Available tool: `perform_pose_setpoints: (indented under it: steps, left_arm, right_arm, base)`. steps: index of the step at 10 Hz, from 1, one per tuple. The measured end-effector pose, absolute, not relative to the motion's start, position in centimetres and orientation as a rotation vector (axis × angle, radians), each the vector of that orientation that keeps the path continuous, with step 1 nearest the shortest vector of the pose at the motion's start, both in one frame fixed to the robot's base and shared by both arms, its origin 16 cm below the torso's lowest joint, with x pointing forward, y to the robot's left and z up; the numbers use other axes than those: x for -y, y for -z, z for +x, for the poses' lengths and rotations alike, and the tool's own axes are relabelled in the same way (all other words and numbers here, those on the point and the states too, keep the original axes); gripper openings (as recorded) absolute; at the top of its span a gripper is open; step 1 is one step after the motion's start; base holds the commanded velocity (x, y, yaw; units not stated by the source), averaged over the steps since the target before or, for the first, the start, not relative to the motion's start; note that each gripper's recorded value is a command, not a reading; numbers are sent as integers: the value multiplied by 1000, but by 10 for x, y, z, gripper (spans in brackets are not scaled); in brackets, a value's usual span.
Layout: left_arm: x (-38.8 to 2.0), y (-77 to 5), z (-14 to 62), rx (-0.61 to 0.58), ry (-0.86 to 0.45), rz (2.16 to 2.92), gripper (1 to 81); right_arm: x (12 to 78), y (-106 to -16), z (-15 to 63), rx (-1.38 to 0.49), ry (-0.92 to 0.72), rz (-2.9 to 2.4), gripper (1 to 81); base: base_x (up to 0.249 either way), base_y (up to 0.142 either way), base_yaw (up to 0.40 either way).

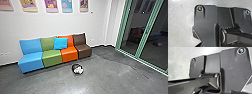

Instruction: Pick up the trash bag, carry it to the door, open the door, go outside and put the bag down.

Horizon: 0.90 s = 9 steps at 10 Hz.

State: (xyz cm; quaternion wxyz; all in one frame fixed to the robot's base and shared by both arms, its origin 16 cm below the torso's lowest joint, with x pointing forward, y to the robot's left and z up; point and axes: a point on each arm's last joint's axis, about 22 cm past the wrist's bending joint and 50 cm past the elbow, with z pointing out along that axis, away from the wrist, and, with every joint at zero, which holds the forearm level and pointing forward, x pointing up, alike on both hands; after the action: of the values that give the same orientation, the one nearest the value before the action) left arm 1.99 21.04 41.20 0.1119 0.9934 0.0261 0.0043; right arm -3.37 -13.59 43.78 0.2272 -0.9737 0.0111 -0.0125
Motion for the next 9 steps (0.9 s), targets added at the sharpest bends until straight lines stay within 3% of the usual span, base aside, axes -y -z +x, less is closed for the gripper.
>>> perform_pose_setpoints:
  steps: [9]
  left_arm:
    - [-212,-412,20,-77,-13,2919,811]
  right_arm:
    - [142,-435,-33,-27,36,-2698,811]
  base:
    - [191,69,0]
